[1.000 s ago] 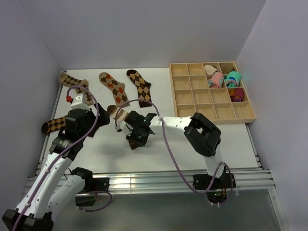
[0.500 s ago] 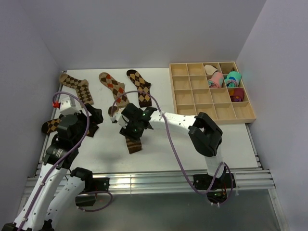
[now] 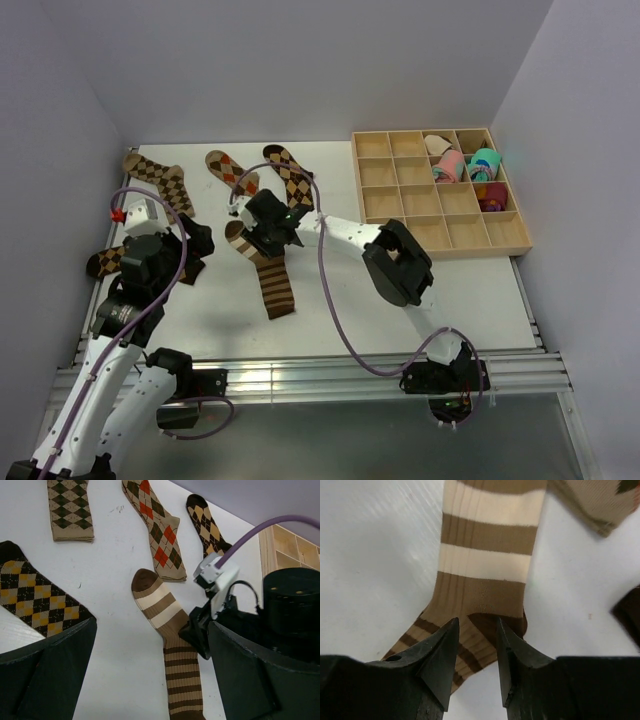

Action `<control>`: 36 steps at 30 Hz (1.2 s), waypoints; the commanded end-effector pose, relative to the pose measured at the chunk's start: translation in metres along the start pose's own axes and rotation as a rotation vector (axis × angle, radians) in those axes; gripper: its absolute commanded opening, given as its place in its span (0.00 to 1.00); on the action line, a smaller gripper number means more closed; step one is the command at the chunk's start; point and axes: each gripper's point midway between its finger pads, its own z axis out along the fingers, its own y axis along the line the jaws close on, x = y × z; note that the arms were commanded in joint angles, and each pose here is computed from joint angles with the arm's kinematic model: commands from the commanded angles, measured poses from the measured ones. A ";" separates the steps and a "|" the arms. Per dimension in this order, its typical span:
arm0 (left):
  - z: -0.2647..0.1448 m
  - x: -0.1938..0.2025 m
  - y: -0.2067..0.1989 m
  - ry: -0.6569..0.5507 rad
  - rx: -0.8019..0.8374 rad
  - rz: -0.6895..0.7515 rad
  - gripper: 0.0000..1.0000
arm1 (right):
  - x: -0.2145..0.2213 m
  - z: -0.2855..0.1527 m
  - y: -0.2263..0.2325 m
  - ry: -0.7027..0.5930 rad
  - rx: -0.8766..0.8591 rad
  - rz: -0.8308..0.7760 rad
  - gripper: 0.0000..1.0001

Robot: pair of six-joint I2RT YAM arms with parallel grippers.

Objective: Roll the socks
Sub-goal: Roll the sock at the center of the board.

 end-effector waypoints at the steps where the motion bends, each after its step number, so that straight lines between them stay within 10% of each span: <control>1: 0.001 -0.002 -0.004 -0.005 0.023 -0.008 1.00 | -0.009 0.008 -0.009 -0.024 0.031 0.030 0.43; 20: 0.011 0.012 -0.010 0.068 0.058 0.021 0.99 | 0.054 0.002 -0.053 0.096 0.192 0.384 0.36; 30: 0.011 0.034 -0.045 0.181 0.271 0.091 0.99 | -0.008 -0.087 -0.024 -0.157 0.056 0.240 0.43; 36: 0.009 0.046 -0.054 0.236 0.316 0.106 0.99 | 0.032 -0.106 0.006 -0.147 0.008 0.089 0.43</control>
